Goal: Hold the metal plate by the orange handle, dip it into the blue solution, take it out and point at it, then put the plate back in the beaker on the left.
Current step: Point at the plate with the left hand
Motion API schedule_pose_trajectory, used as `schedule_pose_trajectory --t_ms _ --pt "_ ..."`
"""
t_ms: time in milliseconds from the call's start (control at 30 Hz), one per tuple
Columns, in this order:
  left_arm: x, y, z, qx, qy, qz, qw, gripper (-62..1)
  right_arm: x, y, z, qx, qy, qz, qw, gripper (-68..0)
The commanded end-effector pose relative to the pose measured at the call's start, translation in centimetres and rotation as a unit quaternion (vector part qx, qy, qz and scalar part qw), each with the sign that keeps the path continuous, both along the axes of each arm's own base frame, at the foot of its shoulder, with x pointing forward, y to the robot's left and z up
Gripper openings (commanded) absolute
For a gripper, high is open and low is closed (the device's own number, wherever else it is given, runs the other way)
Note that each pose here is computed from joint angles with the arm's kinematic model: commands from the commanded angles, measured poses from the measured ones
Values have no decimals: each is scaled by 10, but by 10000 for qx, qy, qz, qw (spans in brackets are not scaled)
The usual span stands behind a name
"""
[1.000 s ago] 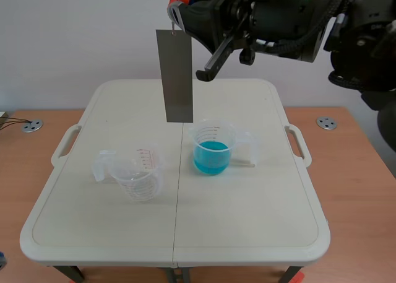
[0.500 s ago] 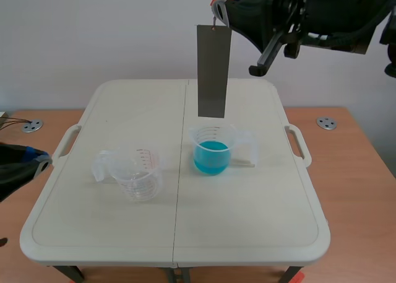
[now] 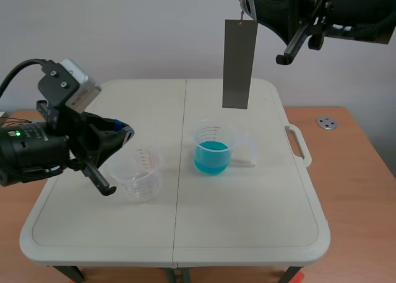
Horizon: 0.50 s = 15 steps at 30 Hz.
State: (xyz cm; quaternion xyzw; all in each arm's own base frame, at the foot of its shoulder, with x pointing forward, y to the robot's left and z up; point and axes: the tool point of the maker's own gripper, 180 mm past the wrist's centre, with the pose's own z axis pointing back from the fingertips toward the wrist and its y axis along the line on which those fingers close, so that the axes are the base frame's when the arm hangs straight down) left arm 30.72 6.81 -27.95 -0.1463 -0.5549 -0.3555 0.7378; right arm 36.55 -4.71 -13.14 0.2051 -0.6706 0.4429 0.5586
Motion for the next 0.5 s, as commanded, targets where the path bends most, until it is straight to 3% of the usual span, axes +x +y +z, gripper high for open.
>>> schedule_pose_trajectory --t_ms 0,100,467 --pt "8 -8 11 -180 -135 -70 9997 -582 2 -2 22 144 -262 36 9995 -661" --pt "19 -24 12 -324 -141 -197 9992 -582 1 -1 24 132 -277 81 9995 -661" --pt "39 -62 6 -365 -90 -540 9978 -582 0 1 23 122 -262 119 9995 -661"
